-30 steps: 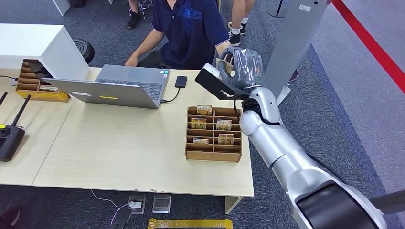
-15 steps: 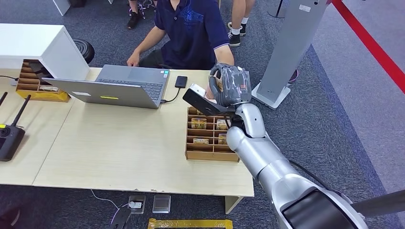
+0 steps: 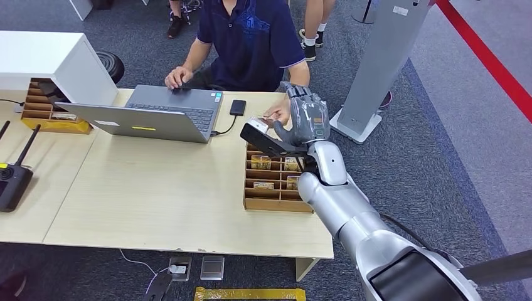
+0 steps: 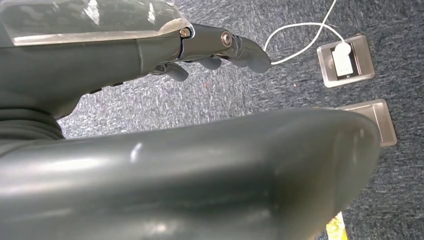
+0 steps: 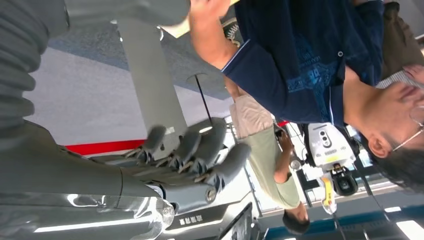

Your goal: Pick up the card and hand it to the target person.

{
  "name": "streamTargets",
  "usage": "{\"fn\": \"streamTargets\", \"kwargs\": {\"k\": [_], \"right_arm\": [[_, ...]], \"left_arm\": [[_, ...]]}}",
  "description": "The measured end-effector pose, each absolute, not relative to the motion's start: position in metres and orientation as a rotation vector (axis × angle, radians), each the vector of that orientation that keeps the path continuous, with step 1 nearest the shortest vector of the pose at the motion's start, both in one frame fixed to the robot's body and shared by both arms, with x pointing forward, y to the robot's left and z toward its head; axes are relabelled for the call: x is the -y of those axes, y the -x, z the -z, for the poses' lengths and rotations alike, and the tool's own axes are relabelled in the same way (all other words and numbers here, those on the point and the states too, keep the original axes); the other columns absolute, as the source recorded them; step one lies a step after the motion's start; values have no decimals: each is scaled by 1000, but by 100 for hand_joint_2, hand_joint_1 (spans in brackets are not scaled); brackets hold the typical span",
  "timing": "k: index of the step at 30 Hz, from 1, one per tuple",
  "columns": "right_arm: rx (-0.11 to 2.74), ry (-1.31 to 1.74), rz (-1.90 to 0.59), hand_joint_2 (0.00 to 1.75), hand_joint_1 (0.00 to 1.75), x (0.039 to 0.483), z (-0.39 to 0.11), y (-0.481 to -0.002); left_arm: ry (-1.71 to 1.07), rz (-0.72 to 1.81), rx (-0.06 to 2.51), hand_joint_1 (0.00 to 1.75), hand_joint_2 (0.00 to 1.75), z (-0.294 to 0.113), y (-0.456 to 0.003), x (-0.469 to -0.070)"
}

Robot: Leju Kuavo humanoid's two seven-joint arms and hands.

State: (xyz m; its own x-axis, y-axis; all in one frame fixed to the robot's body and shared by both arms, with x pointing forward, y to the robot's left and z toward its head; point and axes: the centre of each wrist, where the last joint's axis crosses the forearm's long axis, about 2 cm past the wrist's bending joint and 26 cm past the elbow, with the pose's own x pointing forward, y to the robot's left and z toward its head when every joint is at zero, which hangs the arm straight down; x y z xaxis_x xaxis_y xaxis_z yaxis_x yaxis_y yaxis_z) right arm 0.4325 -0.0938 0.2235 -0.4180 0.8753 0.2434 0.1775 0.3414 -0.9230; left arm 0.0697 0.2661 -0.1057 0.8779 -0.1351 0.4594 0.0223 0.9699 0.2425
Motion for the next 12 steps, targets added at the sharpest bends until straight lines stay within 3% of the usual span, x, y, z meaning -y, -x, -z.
{"fn": "streamTargets", "kwargs": {"k": [12], "right_arm": [[1976, 492, -825, 0, 0, 100, -220, -435]], "left_arm": [[-236, 69, 470, 0, 0, 106, -70, -266]]}}
